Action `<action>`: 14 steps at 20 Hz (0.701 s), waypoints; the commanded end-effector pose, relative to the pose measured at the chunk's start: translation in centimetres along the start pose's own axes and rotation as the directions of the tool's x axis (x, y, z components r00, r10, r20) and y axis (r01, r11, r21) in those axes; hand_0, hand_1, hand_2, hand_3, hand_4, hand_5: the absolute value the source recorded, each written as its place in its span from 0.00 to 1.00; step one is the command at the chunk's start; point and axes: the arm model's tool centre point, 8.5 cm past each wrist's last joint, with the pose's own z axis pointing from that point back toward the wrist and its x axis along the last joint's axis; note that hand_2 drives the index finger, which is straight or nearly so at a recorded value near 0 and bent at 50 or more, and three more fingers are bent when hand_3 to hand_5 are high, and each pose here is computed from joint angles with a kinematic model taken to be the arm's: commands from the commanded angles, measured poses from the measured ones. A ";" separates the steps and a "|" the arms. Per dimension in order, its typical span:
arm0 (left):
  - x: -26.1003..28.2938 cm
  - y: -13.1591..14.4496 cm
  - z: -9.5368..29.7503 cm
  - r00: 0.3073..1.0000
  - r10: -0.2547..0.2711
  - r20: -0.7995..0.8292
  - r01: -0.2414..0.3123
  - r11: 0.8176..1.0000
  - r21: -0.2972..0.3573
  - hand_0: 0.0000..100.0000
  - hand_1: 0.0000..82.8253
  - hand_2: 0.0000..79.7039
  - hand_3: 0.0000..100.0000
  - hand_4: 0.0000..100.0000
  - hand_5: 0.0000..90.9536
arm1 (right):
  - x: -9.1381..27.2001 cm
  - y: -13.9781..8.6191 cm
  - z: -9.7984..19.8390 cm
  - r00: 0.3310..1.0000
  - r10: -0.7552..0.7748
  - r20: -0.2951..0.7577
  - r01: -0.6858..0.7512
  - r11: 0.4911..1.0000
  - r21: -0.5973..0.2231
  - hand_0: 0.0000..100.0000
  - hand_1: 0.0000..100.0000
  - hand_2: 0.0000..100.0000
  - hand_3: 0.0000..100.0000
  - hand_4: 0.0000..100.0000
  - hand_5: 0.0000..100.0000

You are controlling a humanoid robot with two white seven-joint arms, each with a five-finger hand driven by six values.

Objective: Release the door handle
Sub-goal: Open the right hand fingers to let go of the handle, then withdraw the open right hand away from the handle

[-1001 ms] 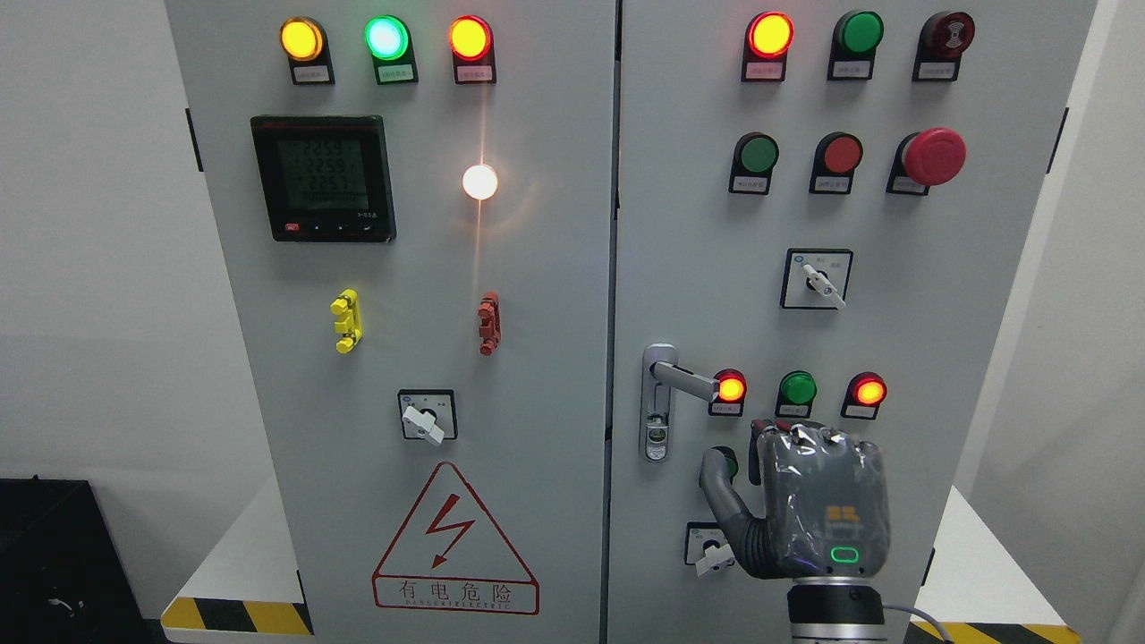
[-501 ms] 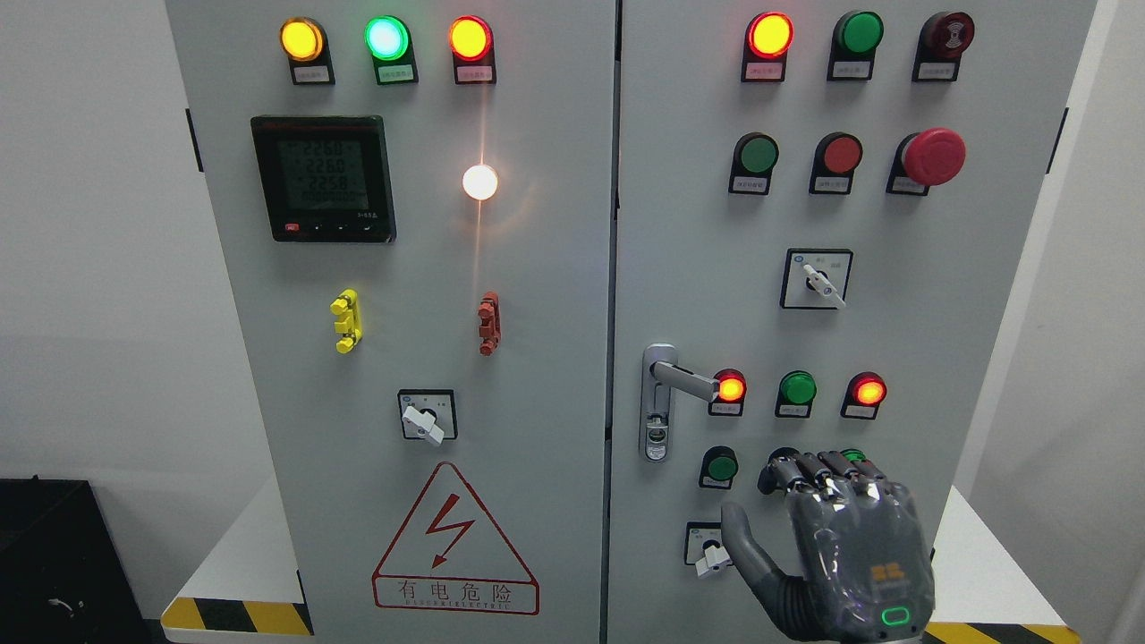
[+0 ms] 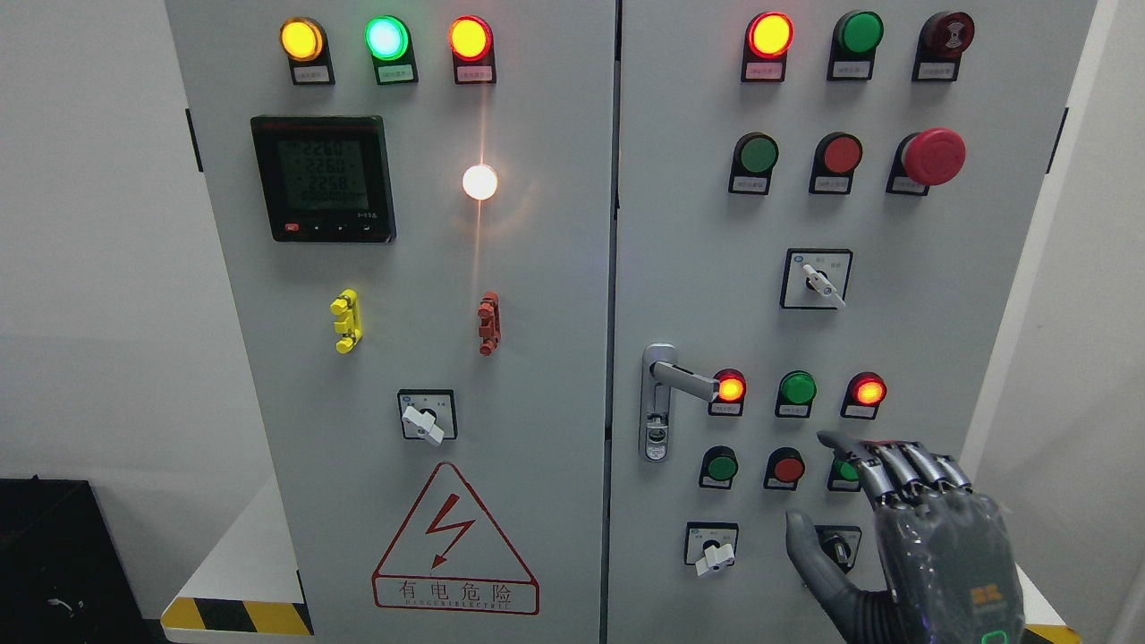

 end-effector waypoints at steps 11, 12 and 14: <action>-1.1 -0.1 0.1 1.000 0.002 -0.016 -0.002 1.000 -0.001 0.12 0.67 0.00 0.00 0.00 0.00 | 0.2 -1.1 -0.3 0.999 -0.038 0.001 0.038 0.998 -0.049 0.57 0.30 0.14 0.14 0.15 0.11; -1.1 0.0 0.1 1.000 0.002 -0.016 -0.002 1.000 0.000 0.12 0.67 0.00 0.00 0.00 0.00 | 0.5 -1.0 -0.4 0.999 -0.044 0.006 0.044 0.998 -0.049 0.57 0.30 0.14 0.15 0.15 0.12; -1.1 0.0 0.1 1.000 0.002 -0.016 -0.002 1.000 0.000 0.12 0.67 0.00 0.00 0.00 0.00 | 1.3 -0.7 -0.5 0.998 -0.069 0.016 0.069 0.996 -0.048 0.57 0.30 0.14 0.15 0.16 0.12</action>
